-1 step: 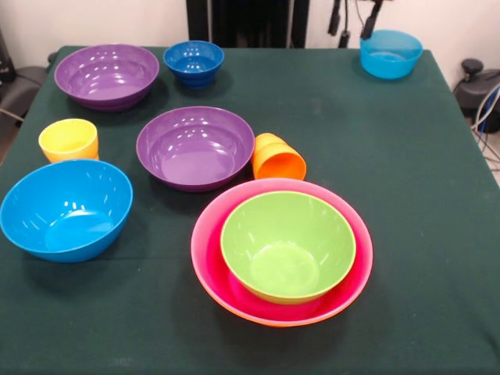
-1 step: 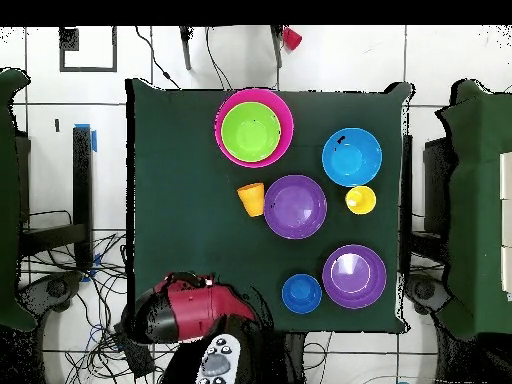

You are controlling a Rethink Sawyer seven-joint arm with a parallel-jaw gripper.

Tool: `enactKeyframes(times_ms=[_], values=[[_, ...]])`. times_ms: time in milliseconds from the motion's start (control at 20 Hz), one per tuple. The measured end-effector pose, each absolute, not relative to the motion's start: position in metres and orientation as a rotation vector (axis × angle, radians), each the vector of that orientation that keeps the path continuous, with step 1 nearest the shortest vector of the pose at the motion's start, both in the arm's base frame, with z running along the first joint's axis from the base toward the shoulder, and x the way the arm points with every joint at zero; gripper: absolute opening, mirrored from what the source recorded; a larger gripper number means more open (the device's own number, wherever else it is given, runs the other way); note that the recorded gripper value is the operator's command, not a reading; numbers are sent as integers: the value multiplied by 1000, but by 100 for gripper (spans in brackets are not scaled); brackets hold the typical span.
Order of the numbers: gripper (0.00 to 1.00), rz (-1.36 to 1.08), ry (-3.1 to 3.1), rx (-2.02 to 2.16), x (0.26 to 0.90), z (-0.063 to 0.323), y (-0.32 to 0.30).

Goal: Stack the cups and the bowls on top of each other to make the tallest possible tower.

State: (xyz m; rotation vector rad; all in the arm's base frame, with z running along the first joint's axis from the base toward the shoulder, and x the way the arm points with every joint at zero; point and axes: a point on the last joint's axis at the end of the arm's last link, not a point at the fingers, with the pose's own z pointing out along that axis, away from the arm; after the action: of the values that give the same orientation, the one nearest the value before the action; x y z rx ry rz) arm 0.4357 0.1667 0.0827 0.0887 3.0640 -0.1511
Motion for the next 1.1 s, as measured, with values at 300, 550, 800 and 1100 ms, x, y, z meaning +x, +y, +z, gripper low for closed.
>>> enactKeyframes(times_ms=[300,550,800,1100], values=[[100,-120,3009,84,448,104,177],[100,-90,2961,85,458,109,178],[100,-71,2911,79,464,108,180],[100,-55,2873,73,464,108,181]])
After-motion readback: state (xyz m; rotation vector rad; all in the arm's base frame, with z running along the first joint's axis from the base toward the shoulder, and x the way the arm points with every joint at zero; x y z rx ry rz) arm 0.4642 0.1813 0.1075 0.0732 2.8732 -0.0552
